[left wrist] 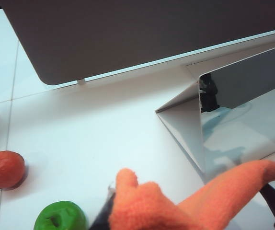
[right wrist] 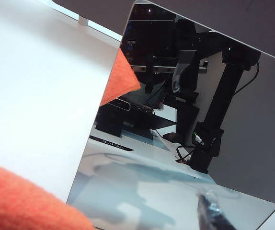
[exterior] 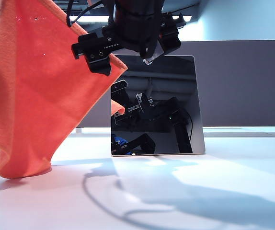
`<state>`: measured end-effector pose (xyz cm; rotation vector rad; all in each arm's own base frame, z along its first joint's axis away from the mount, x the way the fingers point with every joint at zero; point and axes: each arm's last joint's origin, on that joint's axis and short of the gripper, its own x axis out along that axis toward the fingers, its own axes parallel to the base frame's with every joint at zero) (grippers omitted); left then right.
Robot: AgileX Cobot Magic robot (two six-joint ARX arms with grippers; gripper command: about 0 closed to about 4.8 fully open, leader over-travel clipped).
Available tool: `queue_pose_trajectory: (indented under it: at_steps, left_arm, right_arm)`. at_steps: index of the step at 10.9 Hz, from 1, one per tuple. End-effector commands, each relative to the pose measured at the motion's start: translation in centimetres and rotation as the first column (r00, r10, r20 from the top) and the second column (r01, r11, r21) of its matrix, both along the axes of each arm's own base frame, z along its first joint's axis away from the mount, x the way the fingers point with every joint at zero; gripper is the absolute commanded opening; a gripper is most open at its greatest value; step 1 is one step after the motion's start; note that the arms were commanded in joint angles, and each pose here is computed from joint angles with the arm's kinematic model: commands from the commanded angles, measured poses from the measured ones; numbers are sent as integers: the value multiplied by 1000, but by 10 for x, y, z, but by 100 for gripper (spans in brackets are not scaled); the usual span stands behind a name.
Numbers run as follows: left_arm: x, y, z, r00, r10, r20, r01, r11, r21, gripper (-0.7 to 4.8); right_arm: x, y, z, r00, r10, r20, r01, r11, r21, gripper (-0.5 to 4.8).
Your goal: Pick up the cloth from the table and use it to cover the mirror.
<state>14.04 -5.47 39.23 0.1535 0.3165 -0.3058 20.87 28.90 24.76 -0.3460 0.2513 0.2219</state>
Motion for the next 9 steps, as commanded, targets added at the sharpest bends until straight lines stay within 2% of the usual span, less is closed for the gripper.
queue_pose_trajectory:
  at_steps: [1,3,7,9]
  left_arm:
    - [-1,0,4,1000,-9,21,10,1000,-15,-6]
    - [-1,0,4,1000,-10,20,10,1000,-15,-6]
    - [-1,0,3,1000,-25,18,25,999,-19,-6]
    - [-1,0,3,1000,-25,12,25,1000,-17,-6]
  right_arm:
    - [-1,2,3,1000,5,12,-5,1000,16,442]
    - [-1,2,3,1000,10,16,-10,1000,-5,442]
    - [-1,3,5,996,72,52,-65,989,-129,440]
    - [-1,3,5,992,113,54,-101,975,-196,398]
